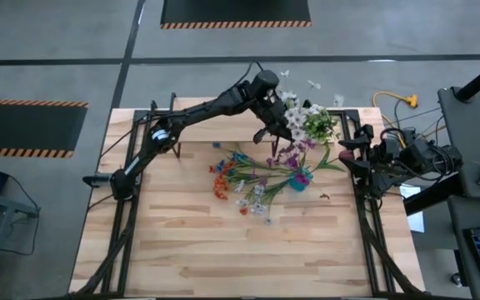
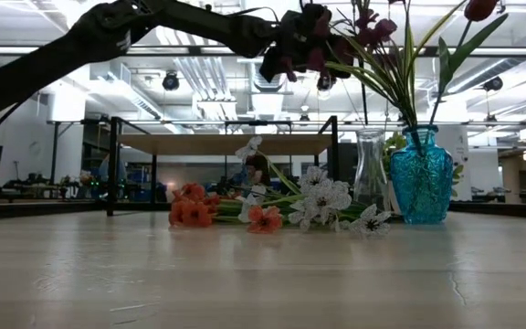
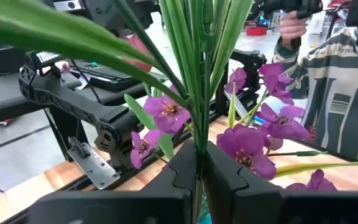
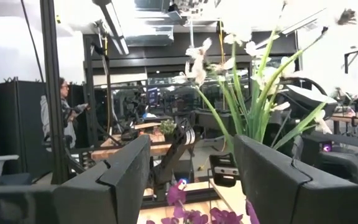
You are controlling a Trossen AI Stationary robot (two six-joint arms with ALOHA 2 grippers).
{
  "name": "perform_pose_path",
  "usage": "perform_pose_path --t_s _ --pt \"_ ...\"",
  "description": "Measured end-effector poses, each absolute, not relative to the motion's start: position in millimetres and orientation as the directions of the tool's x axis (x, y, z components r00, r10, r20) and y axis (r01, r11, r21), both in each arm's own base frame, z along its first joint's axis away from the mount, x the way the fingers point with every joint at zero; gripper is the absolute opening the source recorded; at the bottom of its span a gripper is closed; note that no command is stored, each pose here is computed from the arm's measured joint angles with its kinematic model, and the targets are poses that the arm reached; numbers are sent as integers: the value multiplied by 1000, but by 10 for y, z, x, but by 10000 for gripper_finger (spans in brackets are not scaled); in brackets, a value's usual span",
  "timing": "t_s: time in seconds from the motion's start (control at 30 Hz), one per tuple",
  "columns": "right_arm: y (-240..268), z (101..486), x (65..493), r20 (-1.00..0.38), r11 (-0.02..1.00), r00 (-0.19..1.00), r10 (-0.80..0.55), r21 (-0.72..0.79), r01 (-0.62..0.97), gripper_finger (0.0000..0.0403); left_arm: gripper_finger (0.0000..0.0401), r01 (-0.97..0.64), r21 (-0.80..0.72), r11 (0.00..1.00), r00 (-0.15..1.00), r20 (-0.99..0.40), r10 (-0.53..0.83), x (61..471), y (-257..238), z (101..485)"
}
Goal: Pick and place flowers into a vace then onto a shelf
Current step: Put the bottom white flowers into the transparent flower vase
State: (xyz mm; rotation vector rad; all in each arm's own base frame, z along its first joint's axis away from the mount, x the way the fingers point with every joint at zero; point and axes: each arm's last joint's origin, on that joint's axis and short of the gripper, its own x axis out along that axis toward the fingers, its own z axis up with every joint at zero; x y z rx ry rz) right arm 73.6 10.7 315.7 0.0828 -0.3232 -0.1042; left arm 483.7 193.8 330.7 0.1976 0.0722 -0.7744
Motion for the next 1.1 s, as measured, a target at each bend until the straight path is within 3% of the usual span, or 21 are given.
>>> perform_pose_path --t_s 0.33,1.1 --pt "107 3158 736 313 991 943 -115 98 89 224 0 678 181 713 735 -137 -664 4775 2085 3309" --pt "107 3163 736 318 991 941 -116 100 89 224 0 713 50 699 697 -156 -700 5001 2182 2684"
